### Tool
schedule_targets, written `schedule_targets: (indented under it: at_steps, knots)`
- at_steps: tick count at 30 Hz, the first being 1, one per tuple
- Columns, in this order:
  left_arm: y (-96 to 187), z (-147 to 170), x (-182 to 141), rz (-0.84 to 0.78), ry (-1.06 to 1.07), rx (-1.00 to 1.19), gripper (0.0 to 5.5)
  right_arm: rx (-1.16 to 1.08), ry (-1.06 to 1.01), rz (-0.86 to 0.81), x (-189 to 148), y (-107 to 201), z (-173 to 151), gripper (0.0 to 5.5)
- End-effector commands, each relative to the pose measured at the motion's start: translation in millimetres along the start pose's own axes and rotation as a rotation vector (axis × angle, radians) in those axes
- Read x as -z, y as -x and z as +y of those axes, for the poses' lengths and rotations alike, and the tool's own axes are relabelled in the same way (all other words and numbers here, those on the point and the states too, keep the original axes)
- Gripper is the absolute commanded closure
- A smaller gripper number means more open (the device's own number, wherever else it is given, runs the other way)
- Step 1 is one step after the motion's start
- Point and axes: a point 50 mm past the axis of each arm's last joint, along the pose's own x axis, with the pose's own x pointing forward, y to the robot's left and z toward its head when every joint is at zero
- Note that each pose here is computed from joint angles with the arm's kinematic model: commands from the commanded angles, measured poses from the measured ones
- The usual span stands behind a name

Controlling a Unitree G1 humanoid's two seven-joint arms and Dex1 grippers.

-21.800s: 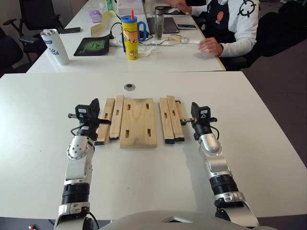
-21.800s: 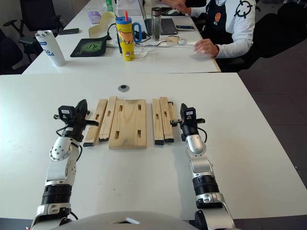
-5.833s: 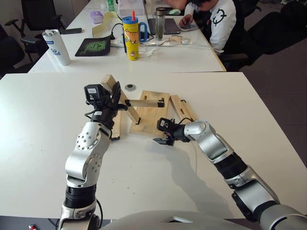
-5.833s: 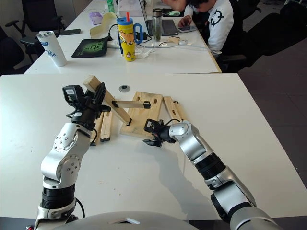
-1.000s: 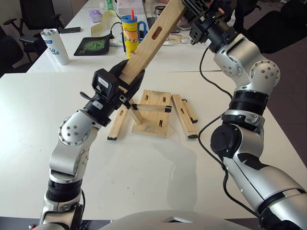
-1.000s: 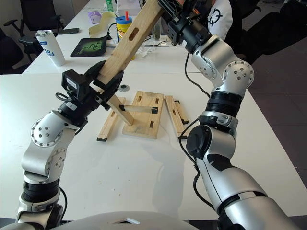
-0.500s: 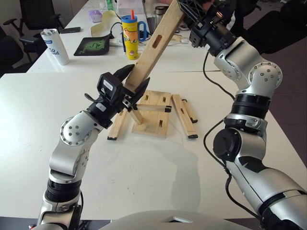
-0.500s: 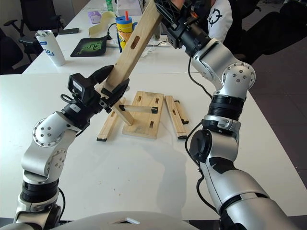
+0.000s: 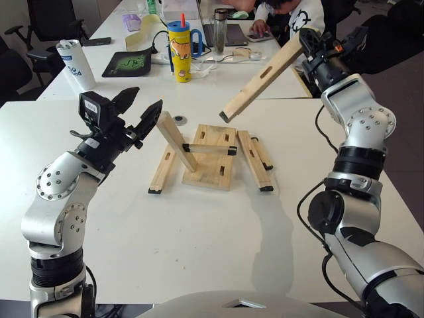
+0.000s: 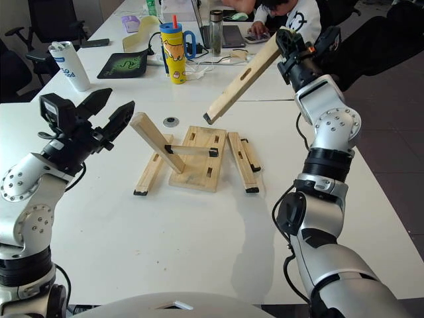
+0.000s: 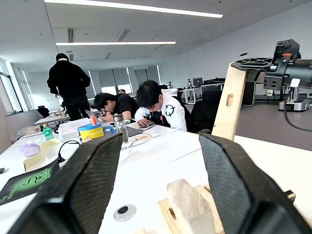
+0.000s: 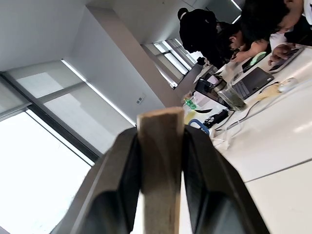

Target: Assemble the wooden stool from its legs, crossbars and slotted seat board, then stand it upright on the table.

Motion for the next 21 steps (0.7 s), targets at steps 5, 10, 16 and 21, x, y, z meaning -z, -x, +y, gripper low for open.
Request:
schedule_targets:
  at_steps: [5, 10, 16, 21]
  knots:
    - [-4.4, -12.1, 13.7, 0.079, 0.183, -0.027, 2.62, 0.008, 0.013, 0.006, 12.7, 6.5, 3.8, 4.46]
    - [-4.9, -19.0, 29.5, 0.140, 0.230, -0.059, 2.62, 0.021, 0.017, 0.010, 13.7, 7.5, 2.9, 4.46]
    - [-11.0, -28.6, 40.4, 0.124, 0.344, -0.032, 2.62, 0.020, 0.020, 0.018, 15.5, 7.0, 3.5, 4.46]
    - [-11.1, -29.2, 52.9, 0.162, 0.399, 0.083, 2.62, 0.020, 0.026, 0.019, 15.8, 6.1, 3.3, 4.46]
